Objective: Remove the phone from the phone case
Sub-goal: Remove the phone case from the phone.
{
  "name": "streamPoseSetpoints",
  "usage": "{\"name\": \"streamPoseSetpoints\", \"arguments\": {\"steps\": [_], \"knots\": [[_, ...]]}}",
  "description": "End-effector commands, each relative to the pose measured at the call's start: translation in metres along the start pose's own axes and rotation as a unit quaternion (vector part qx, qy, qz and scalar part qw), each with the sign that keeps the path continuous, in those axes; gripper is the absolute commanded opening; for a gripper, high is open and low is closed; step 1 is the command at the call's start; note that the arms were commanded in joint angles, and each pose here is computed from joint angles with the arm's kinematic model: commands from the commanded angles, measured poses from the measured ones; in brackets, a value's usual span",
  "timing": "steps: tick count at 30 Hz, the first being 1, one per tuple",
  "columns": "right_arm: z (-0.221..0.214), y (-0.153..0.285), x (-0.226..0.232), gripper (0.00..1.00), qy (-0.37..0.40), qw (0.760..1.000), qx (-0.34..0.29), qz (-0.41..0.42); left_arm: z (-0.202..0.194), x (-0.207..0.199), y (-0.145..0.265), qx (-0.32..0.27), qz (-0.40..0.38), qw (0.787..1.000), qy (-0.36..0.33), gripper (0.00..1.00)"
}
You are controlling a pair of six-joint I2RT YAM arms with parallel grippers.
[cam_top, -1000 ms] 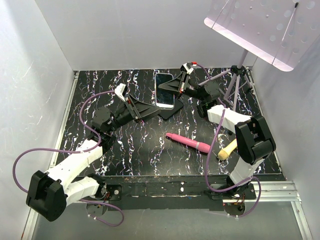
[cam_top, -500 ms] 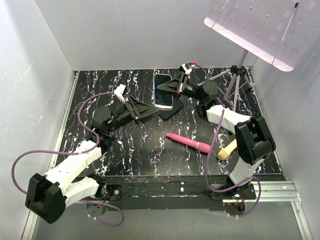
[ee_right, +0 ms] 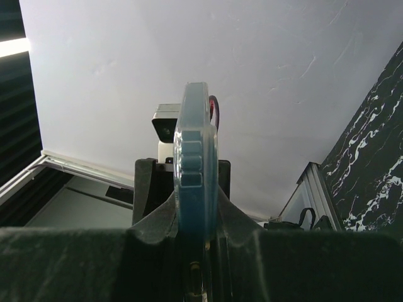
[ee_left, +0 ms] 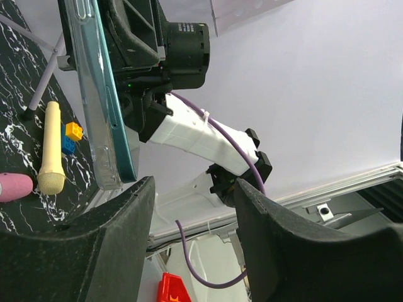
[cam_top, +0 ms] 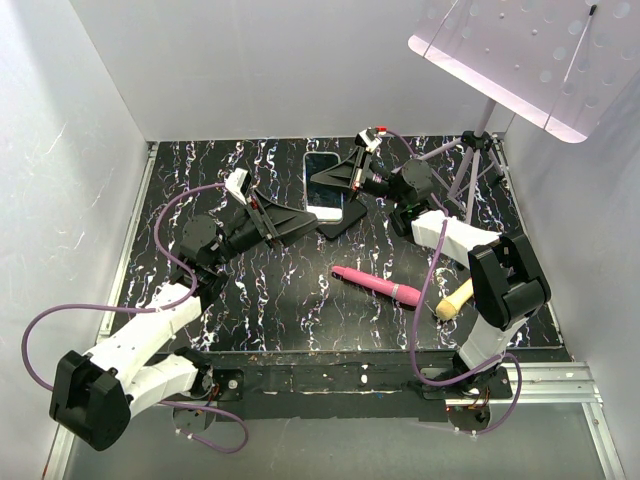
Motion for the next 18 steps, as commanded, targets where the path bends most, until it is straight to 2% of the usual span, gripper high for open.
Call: {"name": "streamPoseSetpoints", "arguments": {"steps": [1,12,18], "knots": [[0.009,-0.004,0.031,0.01,0.044,0.998,-0.012,0.047,0.002,-0.01,0.0,0.003,-0.011,1.0,-0.022,0.51],[0.011,-0.006,0.031,0.01,0.04,0.998,-0.012,0.053,0.001,0.004,0.001,0.018,0.011,0.999,-0.024,0.53],[0.011,-0.006,0.031,0.01,0.038,0.998,-0.012,0.056,0.011,0.009,0.002,-0.016,0.026,0.999,-0.015,0.54]]}}
Point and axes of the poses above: each gripper's point midway between its finger pads, its own y axis back along the fingers, its own x axis along the line the jaws close on, z = x × y, the point moved 6 cm from there along y, back along the fingers, and after that the axes turned 15 degrees about y, right-handed, at the moved point
